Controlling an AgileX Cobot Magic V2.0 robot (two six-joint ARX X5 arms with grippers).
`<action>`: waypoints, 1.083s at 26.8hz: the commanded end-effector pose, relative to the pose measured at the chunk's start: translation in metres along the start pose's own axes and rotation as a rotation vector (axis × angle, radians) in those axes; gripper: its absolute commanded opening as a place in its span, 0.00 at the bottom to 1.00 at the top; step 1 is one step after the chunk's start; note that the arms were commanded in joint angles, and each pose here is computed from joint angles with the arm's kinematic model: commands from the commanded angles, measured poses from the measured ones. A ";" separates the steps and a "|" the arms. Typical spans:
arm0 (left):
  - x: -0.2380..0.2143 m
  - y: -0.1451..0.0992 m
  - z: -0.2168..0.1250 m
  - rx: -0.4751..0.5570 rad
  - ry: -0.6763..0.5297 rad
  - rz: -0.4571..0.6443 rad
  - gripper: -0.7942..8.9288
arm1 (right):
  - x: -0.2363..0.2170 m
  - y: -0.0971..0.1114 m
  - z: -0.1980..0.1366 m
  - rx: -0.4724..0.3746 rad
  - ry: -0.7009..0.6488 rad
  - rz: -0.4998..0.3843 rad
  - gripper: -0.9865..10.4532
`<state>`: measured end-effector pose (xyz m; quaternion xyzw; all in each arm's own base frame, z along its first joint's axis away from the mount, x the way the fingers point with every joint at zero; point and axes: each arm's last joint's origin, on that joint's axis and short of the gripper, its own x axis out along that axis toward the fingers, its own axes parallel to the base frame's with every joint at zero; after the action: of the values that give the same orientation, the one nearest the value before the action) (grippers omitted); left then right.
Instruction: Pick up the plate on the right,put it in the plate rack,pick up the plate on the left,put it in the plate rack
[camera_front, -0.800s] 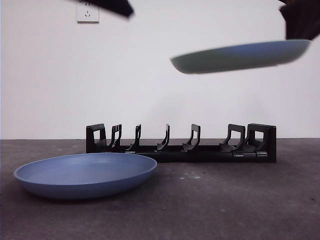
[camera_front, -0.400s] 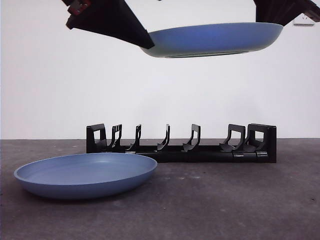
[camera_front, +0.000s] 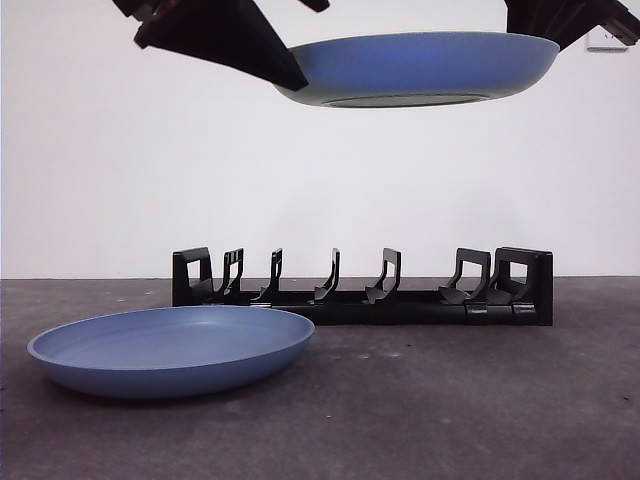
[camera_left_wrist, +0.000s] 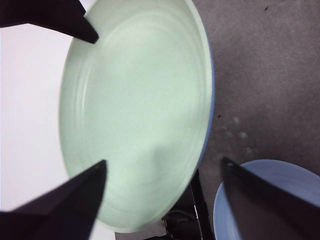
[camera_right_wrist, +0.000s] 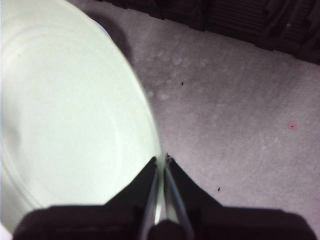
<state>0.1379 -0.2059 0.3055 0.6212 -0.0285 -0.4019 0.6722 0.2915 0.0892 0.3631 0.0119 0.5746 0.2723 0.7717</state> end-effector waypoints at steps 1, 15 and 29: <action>0.000 -0.001 0.001 0.007 -0.002 -0.007 0.10 | -0.002 0.002 -0.001 0.005 -0.002 0.012 0.07; -0.001 -0.005 0.003 0.005 -0.006 -0.045 0.07 | -0.002 0.002 -0.001 0.001 -0.004 0.016 0.07; -0.003 -0.004 0.007 -0.123 -0.027 -0.030 0.07 | -0.003 0.002 0.004 -0.013 -0.053 0.013 0.20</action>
<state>0.1292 -0.2090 0.3012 0.6021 -0.0098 -0.4307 0.6722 0.2957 0.0908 0.3653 0.0152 0.5529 0.2820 0.7839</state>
